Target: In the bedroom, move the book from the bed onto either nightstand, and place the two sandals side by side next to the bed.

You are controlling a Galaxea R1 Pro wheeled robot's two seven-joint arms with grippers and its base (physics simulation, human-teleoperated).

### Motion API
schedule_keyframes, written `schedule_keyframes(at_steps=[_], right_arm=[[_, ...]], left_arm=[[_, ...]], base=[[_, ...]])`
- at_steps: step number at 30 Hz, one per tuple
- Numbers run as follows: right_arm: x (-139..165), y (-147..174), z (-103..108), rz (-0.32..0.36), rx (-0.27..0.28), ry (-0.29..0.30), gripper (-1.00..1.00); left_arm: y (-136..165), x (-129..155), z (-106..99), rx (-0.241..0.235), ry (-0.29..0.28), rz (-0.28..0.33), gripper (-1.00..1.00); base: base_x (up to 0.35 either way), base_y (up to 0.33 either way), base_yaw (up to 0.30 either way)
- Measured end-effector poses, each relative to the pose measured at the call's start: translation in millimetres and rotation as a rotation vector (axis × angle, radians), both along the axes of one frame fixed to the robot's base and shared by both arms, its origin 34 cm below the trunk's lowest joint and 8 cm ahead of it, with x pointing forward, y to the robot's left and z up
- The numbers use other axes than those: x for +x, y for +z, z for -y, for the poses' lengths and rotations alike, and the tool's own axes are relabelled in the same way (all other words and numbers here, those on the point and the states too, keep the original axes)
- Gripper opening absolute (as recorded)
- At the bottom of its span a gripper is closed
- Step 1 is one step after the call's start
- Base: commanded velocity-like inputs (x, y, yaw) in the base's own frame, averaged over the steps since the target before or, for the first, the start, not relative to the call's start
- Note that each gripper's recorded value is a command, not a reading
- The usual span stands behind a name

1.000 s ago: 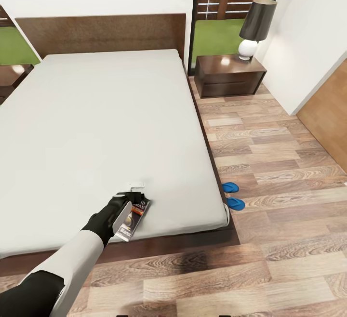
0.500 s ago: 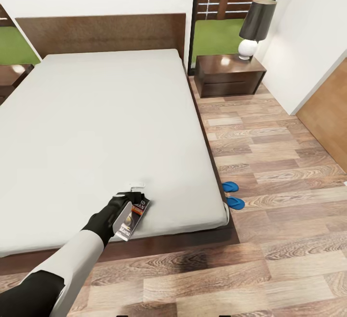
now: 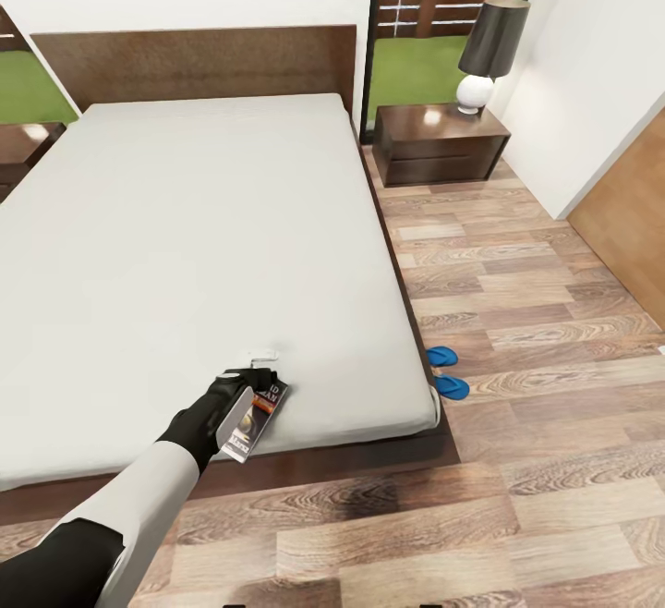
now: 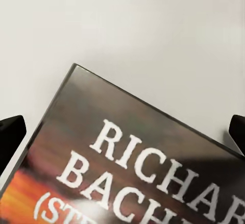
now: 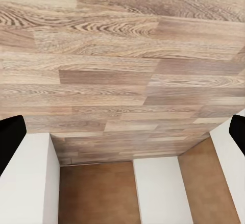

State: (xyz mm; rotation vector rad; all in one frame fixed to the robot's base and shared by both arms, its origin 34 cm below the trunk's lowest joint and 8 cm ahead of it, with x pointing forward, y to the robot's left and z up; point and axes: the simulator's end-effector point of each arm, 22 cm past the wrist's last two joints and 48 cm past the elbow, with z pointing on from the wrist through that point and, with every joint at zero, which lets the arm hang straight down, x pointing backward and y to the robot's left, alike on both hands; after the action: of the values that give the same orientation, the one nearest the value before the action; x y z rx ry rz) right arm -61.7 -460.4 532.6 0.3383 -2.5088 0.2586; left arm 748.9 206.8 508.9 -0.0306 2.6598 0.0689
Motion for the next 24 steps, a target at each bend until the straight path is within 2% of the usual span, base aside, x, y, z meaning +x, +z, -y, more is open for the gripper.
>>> schedule_keyframes(at_steps=[24], right_arm=[[0.2, -0.4, -0.7, 0.001, 0.001, 0.0, 1.0]], left_arm=[[0.0, 0.0, -0.1, 0.0, 0.0, 0.0, 1.0]], base=[[-0.014, 0.001, 0.0]])
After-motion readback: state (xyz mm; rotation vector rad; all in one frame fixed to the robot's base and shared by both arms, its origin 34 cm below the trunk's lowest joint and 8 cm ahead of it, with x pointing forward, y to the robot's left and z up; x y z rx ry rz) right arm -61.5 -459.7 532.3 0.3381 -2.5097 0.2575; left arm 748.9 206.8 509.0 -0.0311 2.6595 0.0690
